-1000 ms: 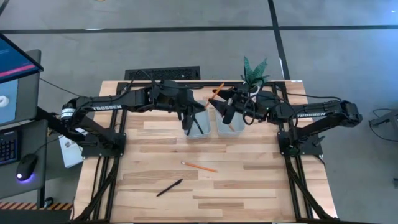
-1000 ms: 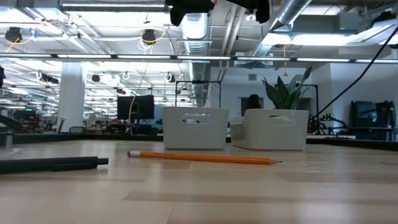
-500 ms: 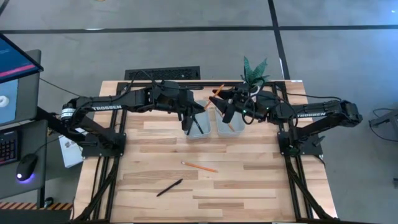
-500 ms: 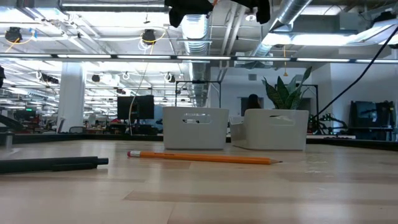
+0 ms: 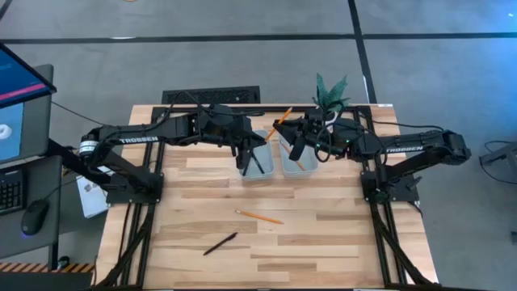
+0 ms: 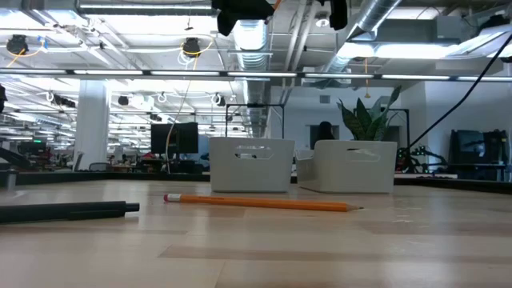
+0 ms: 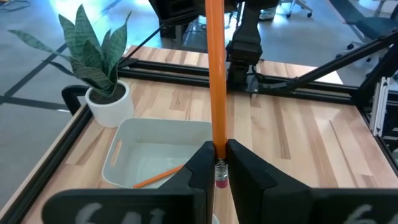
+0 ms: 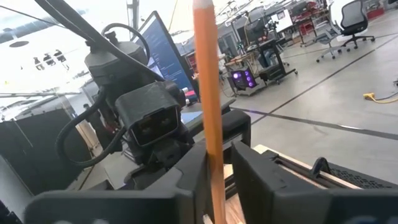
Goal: Sort pens & pencils
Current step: Put the top yellow pencil into the right gray bin
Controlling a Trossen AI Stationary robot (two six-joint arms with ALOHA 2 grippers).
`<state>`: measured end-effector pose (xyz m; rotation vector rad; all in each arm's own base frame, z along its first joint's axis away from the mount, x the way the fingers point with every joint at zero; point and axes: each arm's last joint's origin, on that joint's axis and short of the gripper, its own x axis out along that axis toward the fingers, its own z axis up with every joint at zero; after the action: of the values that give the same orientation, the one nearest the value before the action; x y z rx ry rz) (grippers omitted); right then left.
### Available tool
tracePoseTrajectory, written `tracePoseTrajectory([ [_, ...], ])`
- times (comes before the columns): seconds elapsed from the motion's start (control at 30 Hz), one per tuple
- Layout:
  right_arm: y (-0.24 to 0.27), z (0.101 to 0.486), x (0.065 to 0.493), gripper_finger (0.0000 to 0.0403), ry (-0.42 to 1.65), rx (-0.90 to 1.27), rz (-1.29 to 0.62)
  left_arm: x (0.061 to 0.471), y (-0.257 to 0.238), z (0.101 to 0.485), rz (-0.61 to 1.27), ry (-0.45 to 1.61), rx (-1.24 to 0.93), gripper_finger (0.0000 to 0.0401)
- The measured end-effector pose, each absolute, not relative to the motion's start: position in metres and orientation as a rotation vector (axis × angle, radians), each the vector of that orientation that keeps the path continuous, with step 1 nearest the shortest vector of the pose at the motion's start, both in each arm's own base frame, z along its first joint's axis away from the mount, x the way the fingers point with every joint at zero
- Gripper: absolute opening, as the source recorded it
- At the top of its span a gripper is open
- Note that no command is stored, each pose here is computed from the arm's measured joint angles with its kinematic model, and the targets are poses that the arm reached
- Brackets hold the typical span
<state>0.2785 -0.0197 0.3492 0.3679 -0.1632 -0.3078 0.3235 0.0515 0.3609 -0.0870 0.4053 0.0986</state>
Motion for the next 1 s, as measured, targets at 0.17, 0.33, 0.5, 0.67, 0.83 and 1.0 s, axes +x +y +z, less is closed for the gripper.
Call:
tracePoseTrajectory([
  [0.17,-0.0198,0.3492,0.2785,0.0062,-0.162,0.364,-0.309,0.3234,0.0515,0.3608,0.100,0.407,-0.093,0.0026],
  [0.33,-0.0198,0.3491,0.2785,0.0054,-0.162,0.364,-0.309,0.3234,0.0515,0.3607,0.105,0.407,-0.095,0.0026],
  [0.5,-0.0198,0.3492,0.2785,0.0059,-0.162,0.364,-0.309,0.3234,0.0515,0.3608,0.102,0.407,-0.077,0.0026],
  [0.67,-0.0198,0.3492,0.2785,0.0058,-0.162,0.365,-0.309,0.3235,0.0515,0.3609,0.100,0.407,-0.065,0.0029],
  [0.83,-0.0198,0.3492,0.2785,0.0057,-0.163,0.368,-0.308,0.3236,0.0514,0.3612,0.094,0.404,-0.057,0.0052],
  [1.0,-0.0198,0.3492,0.2785,0.0057,-0.163,0.367,-0.308,0.3238,0.0518,0.3614,0.102,0.401,-0.039,0.0081],
])
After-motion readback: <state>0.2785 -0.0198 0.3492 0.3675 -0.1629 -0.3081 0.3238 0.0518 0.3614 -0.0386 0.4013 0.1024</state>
